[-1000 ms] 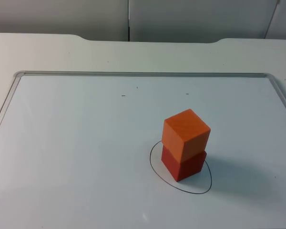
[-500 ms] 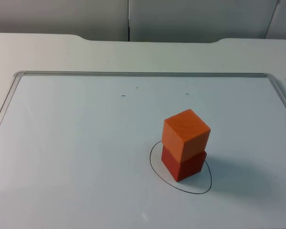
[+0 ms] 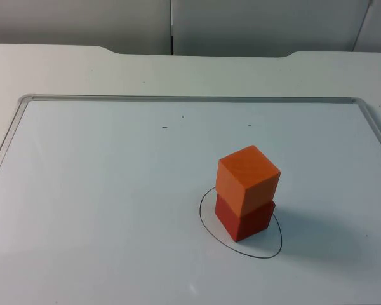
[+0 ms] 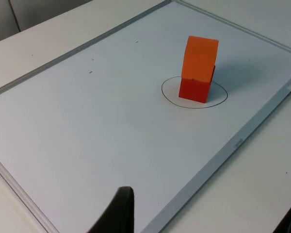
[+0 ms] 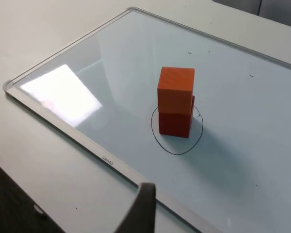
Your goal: Pick up one cube with the left hand and another cube with the right hand. First place the cube in the right hand at the target position, then stack the cube in the left hand on top.
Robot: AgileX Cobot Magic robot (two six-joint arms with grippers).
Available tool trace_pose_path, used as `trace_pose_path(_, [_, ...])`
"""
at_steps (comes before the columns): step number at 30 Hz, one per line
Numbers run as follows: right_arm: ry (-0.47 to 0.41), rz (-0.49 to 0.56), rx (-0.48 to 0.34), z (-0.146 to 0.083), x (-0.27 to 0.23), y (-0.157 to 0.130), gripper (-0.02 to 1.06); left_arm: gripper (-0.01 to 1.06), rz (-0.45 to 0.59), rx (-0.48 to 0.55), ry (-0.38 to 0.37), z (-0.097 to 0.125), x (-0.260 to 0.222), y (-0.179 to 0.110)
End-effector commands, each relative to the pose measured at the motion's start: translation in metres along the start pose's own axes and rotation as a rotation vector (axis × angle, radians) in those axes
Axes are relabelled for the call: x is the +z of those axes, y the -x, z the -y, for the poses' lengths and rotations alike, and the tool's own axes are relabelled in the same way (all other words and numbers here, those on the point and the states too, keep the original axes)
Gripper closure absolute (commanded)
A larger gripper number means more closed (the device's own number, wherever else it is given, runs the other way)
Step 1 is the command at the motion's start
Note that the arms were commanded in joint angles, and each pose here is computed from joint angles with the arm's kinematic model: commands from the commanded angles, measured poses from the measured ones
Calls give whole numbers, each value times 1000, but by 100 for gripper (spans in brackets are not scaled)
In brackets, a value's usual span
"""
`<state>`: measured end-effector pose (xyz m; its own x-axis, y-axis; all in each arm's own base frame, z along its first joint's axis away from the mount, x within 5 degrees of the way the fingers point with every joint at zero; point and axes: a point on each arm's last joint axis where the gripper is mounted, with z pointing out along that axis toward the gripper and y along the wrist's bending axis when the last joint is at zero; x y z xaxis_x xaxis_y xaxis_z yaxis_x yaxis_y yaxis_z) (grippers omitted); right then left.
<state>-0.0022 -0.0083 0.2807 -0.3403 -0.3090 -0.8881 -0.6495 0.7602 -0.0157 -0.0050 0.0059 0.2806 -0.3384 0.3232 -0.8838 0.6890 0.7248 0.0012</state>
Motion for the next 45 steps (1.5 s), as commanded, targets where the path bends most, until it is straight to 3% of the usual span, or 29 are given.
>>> trace_pose_path(1, [1,-4,-10,0,2,-2,21,6,9,-2,-11,1,1,-1])
trace_pose_path(8, [5,-5,-6,-1,2,-2,2,6,9,-2,-11,1,1,-1])
trace_pose_path(16, [3,-5,-5,-1,2,-2,2,6,9,-2,-11,1,1,-1])
trace_pose_path(20, [-39,-5,17,-1,1,-2,2,6,9,-2,-11,1,1,-1])
trace_pose_path(32, [-467,-14,240,-4,0,-2,2,6,9,4,-11,1,1,-1])
trace_pose_path(37, [-561,-15,289,-5,0,-2,2,6,9,4,-11,1,1,-1])
trace_pose_path(45, [-593,-16,306,-6,0,-2,2,6,9,4,-11,1,1,-1])
